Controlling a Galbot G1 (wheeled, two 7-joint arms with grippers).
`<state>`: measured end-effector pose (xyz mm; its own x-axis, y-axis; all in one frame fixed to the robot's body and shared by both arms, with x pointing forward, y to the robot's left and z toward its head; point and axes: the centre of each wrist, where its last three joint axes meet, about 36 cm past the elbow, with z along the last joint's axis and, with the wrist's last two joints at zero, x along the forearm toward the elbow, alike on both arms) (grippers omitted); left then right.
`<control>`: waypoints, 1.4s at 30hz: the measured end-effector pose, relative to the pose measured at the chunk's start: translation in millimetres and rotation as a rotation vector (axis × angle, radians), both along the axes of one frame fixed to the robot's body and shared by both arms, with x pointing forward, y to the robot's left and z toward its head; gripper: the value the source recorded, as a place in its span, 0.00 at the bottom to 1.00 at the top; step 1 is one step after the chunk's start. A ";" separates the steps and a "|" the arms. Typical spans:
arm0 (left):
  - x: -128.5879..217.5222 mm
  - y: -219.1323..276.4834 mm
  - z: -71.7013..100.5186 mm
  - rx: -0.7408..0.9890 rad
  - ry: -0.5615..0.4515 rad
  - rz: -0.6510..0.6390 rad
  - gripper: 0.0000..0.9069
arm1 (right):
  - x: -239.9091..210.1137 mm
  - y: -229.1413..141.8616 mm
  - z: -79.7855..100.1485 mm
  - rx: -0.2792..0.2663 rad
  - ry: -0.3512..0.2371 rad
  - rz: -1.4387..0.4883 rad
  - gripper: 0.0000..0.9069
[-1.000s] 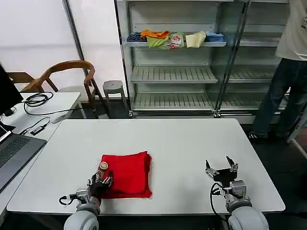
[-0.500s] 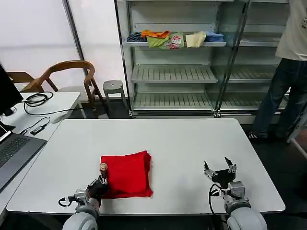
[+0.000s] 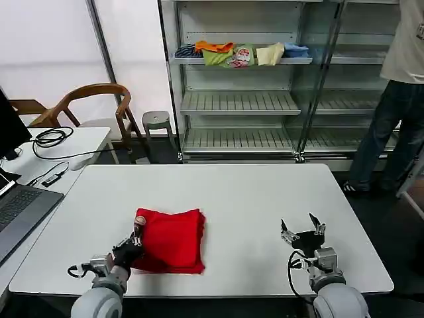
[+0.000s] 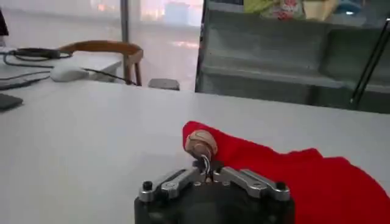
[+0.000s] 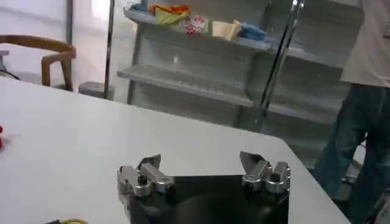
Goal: Fold and organize the clothes.
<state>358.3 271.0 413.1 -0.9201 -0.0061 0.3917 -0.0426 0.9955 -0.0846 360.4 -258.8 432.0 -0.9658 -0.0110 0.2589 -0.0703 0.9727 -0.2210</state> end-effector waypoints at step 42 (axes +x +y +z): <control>-31.8 -142.5 -0.9 0.329 -0.115 -0.223 0.02 | -36.7 -26.7 4.7 -0.050 0.019 -0.062 1.00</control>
<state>326.6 128.5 412.2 -0.9505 0.0908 0.2971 0.1687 0.9539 0.2483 323.7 -285.6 436.7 -0.9592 0.0618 0.2757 -0.0151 0.9632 -0.2683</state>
